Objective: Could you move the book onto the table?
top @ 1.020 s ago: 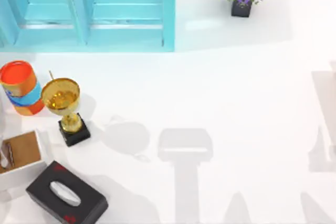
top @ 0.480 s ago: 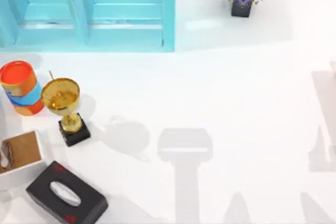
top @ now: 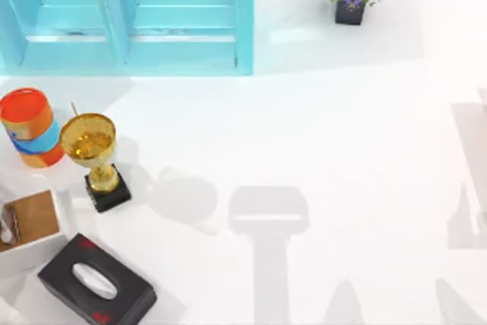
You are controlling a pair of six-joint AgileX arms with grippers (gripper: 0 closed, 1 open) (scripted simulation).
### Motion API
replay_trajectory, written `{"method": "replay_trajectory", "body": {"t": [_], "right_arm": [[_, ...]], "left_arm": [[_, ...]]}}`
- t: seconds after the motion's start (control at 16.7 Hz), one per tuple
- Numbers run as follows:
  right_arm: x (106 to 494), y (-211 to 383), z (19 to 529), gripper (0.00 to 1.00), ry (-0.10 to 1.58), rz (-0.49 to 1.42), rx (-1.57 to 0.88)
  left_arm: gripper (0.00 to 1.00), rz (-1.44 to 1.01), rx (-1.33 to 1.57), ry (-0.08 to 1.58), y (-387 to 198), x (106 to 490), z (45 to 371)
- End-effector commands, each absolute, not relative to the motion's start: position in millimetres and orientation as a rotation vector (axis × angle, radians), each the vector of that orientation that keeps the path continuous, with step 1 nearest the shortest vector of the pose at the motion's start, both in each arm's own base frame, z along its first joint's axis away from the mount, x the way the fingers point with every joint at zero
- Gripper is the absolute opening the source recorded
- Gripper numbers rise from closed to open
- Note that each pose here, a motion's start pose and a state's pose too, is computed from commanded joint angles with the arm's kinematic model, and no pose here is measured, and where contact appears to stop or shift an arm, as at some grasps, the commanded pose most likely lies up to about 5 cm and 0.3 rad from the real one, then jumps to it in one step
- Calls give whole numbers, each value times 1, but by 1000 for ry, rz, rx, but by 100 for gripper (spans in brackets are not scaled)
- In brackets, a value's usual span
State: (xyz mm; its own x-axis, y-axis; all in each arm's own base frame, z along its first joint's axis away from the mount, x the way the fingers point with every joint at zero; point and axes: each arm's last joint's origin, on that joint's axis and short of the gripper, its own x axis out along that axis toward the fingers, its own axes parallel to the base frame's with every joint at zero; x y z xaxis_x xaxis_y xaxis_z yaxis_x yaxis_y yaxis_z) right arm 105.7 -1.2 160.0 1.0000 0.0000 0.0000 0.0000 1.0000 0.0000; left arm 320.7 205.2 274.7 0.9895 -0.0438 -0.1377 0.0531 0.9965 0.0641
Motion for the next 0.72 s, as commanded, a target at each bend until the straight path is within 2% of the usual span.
{"method": "replay_trajectory", "body": {"t": [0.12,0.3,0.72], "right_arm": [[106,-1,160,100,0,0,0],[106,-1,160,100,0,0,0],[106,-1,160,100,0,0,0]], "left_arm": [[0,-44,54,152,200,290,289],[0,-45,19,187,194,262,291],[0,-50,7,196,191,262,289]]}}
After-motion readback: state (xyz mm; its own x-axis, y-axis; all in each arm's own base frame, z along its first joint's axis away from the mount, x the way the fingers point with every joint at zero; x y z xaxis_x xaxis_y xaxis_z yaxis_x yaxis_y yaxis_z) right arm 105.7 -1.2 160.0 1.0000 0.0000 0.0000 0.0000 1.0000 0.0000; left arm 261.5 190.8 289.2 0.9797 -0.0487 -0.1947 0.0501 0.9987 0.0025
